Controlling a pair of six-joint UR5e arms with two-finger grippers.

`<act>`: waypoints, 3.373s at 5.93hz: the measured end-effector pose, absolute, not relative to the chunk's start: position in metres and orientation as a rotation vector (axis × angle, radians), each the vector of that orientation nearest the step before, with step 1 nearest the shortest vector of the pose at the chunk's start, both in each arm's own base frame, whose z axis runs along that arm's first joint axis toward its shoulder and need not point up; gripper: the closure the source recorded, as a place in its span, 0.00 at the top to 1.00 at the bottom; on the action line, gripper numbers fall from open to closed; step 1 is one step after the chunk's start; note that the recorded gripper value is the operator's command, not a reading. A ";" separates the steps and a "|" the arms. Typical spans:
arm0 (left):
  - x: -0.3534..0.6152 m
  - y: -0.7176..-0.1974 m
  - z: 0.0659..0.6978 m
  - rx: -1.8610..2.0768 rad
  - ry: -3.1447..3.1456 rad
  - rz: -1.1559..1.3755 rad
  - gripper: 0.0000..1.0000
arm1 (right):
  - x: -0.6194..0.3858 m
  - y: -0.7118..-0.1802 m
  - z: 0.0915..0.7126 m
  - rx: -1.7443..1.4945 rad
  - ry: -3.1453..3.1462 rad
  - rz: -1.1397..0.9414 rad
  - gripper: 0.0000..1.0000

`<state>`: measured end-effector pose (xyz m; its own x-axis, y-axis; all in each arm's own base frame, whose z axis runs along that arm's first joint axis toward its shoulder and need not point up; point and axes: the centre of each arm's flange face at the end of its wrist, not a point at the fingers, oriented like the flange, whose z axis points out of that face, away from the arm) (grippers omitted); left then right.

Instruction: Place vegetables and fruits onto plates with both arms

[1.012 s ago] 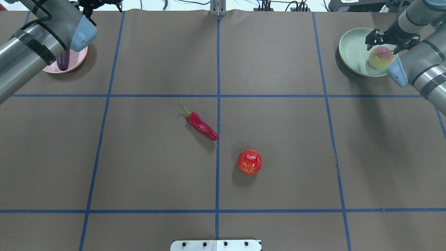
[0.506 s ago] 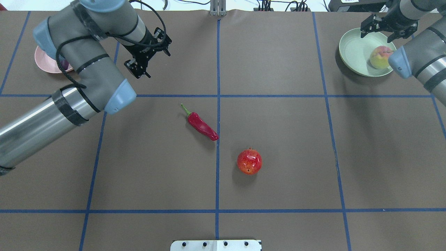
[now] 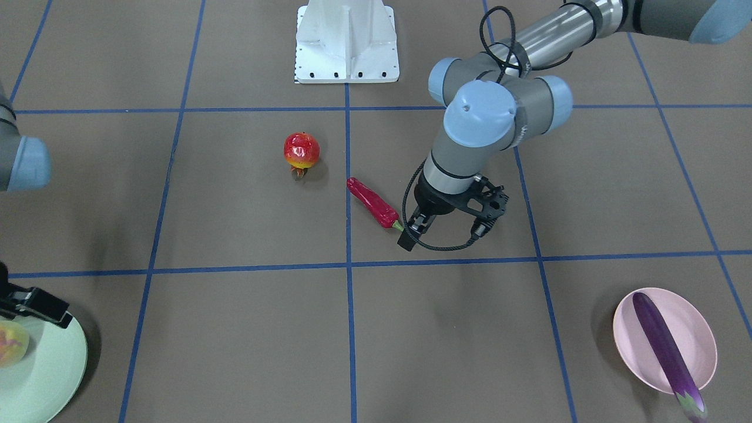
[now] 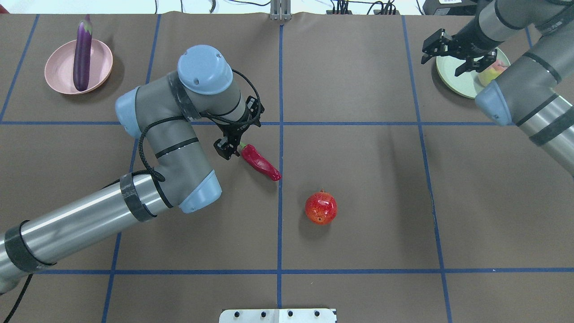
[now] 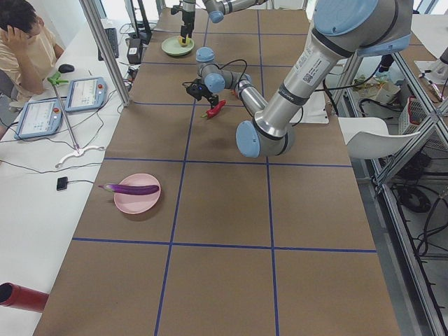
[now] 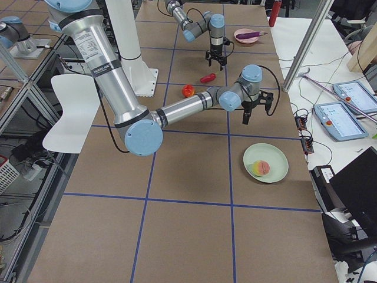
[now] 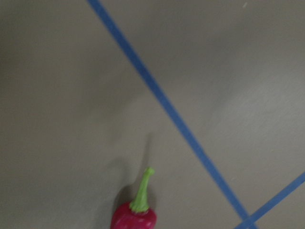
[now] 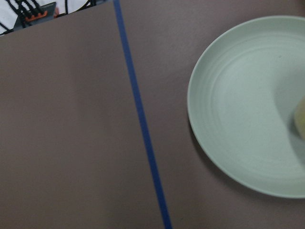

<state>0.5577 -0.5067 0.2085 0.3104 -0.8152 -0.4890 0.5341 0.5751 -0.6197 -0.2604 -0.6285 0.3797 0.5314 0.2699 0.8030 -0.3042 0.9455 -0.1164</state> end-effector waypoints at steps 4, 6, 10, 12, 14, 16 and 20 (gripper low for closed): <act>0.610 -0.480 0.205 -0.405 0.823 -0.899 0.78 | -0.298 -0.558 0.326 -0.039 -1.044 0.394 1.00; 0.620 -0.474 0.210 -0.410 0.808 -0.891 0.28 | -0.314 -0.543 0.318 -0.061 -1.057 0.383 1.00; 0.588 -0.486 0.181 -0.374 0.887 -0.863 0.00 | -0.416 -0.450 0.267 -0.117 -1.091 0.368 1.00; 0.497 -0.539 0.147 -0.339 1.001 -0.839 0.00 | -0.482 -0.392 0.255 -0.118 -1.076 0.377 1.00; 0.423 -0.592 0.146 -0.280 1.044 -0.811 0.00 | -0.511 -0.364 0.255 -0.134 -1.004 0.379 1.00; 0.405 -0.605 0.154 -0.254 1.043 -0.801 0.00 | -0.517 -0.359 0.259 -0.129 -0.964 0.349 1.00; 0.358 -0.660 0.195 -0.155 0.986 -0.764 0.00 | -0.538 -0.343 0.271 -0.114 -0.935 0.310 0.98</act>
<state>0.3585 -0.6596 0.1947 0.3189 -0.6449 -0.6945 0.5111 0.7342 -0.4470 -0.5382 -0.3427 0.2706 0.5536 0.3106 0.7727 -0.2123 0.9498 -0.2297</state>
